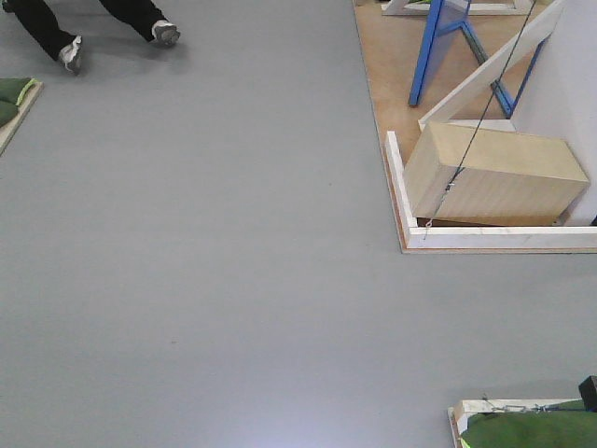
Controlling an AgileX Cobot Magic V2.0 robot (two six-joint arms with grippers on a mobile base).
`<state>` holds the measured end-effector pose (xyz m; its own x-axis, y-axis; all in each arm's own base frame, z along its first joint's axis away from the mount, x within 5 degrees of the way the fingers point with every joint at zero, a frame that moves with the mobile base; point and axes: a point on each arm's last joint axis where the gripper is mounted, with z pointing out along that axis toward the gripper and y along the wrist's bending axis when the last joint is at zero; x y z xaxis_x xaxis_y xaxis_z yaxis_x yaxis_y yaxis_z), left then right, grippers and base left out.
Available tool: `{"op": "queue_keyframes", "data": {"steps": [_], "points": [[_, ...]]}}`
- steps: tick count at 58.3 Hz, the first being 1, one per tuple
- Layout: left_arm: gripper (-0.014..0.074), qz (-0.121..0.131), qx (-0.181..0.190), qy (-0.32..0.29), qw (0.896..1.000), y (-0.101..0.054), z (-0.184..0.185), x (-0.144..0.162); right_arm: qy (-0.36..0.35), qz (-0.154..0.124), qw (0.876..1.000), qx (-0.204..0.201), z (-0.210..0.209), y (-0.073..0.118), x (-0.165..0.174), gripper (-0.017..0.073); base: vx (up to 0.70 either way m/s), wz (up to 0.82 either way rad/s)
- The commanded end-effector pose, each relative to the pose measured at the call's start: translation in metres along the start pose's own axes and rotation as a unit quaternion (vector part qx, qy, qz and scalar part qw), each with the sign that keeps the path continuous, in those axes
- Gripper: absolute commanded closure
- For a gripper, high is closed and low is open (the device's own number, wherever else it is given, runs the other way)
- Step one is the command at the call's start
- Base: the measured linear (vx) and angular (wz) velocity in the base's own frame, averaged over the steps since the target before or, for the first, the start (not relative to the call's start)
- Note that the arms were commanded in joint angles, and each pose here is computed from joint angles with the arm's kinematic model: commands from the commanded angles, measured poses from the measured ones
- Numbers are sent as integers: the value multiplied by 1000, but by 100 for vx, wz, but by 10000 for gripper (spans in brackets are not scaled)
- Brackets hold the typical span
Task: Move to blue door and open it
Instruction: 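Drive the base forward toward the blue door beside the wooden platform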
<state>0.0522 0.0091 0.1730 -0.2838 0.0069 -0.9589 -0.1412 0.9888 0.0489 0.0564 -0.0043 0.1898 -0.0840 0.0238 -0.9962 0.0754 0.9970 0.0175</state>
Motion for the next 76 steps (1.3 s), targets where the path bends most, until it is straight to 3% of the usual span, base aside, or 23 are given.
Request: {"op": "queue_keyframes", "data": {"steps": [1, 43, 76], "points": [[521, -5, 2, -59, 998, 0, -5, -16, -39, -3, 999, 1, 0, 0, -7, 551, 0, 0], [521, -5, 2, -59, 998, 0, -5, -16, -39, -3, 999, 1, 0, 0, -7, 551, 2, 0], [521, -5, 1, -59, 998, 0, -5, -16, -40, -3, 999, 1, 0, 0, -7, 551, 22, 4]]}}
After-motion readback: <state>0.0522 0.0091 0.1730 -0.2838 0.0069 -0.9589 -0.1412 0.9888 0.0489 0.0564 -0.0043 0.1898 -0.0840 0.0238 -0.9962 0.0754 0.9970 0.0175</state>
